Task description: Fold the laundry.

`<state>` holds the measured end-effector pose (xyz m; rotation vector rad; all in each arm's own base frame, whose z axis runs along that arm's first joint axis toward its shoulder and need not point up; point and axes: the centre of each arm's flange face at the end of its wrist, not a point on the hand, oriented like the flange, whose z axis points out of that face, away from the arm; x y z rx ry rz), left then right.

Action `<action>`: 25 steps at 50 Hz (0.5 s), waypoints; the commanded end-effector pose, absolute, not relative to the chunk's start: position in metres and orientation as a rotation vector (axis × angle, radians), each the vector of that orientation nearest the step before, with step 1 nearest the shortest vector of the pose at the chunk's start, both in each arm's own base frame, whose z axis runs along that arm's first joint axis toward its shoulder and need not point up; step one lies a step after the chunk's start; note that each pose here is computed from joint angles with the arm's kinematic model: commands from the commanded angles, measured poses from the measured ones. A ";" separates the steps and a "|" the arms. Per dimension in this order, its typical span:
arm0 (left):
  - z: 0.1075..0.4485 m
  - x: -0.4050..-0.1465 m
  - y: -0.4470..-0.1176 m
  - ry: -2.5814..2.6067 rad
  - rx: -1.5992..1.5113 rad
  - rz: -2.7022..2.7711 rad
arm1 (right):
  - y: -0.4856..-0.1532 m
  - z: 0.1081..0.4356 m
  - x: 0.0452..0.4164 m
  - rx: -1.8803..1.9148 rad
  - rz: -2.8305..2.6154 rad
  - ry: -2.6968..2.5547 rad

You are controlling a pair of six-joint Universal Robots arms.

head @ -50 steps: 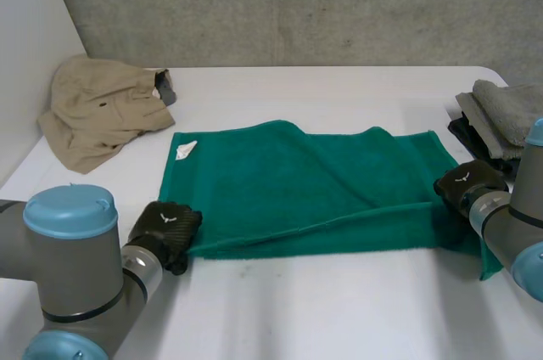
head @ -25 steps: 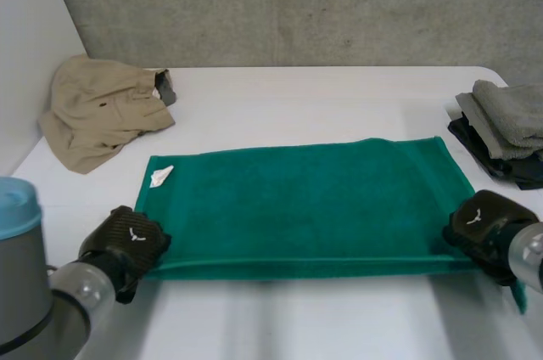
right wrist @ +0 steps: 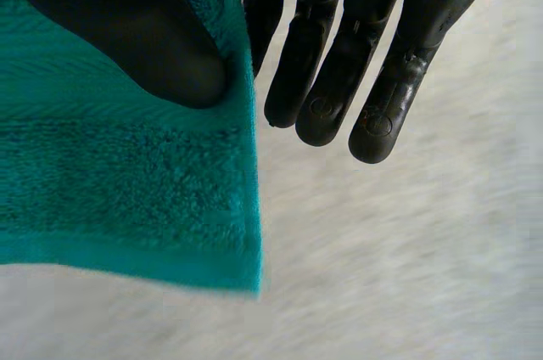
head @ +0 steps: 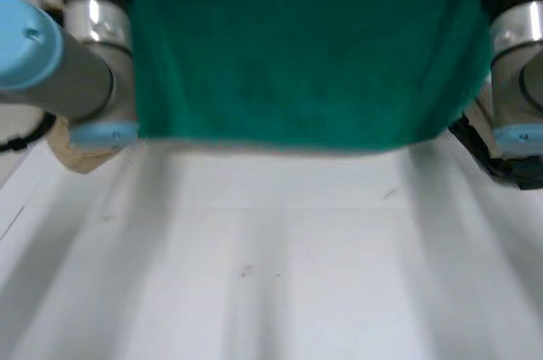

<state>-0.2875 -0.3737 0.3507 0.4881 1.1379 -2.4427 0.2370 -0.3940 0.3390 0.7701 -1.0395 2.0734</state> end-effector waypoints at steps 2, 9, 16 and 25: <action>0.332 -0.280 -0.362 1.176 0.510 -2.428 | -0.384 0.318 0.242 0.847 2.101 -1.085; 0.255 -0.270 -0.346 1.436 0.669 -2.282 | -0.367 0.255 0.236 1.015 1.998 -1.349; 0.184 -0.254 -0.320 1.658 0.824 -2.070 | -0.338 0.190 0.230 1.224 1.842 -1.624; 0.148 -0.230 -0.253 1.938 1.062 -1.715 | -0.294 0.156 0.217 1.387 1.580 -1.877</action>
